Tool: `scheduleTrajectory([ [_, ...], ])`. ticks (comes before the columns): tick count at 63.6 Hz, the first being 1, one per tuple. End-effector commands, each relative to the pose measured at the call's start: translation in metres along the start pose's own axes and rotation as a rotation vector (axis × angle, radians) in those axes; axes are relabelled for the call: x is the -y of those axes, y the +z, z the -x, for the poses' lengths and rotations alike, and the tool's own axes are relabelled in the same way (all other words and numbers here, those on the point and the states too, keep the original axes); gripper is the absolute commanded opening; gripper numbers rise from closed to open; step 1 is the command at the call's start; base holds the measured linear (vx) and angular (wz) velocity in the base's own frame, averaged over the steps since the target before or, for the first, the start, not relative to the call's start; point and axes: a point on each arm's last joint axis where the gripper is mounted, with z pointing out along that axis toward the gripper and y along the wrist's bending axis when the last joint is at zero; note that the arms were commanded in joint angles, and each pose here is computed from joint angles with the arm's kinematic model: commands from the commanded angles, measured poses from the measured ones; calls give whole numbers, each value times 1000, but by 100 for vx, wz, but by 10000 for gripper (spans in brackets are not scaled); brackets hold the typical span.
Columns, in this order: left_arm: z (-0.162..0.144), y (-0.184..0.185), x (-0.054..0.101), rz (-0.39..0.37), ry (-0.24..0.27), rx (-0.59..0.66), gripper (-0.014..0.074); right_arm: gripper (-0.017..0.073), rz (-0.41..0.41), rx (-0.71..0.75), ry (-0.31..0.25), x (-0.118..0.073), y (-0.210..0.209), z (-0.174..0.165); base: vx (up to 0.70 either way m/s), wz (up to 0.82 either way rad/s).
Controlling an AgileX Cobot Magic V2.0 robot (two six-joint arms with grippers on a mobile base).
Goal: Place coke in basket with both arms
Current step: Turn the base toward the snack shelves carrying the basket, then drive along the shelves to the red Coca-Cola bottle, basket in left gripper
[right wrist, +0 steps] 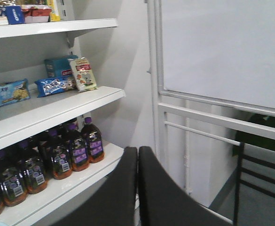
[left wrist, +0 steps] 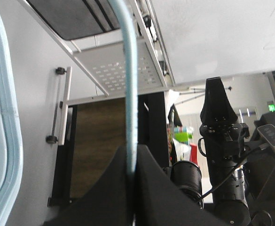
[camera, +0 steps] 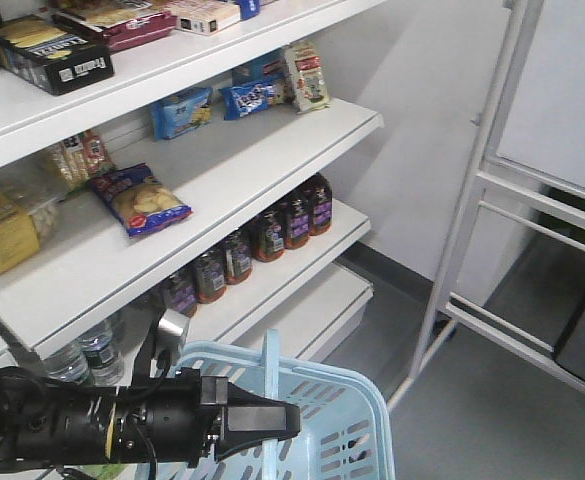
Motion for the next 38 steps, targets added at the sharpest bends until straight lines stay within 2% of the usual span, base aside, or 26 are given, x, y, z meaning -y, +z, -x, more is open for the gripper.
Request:
scheduleTrajectory([
  [1,-1,-5,36,-271,45,-15,-7,-9,2,78,-6,0,-1,3,9,40],
  [38,-1,-5,36,-271,45,-15,-7,-9,2,78,-6,0,-1,3,7,33],
])
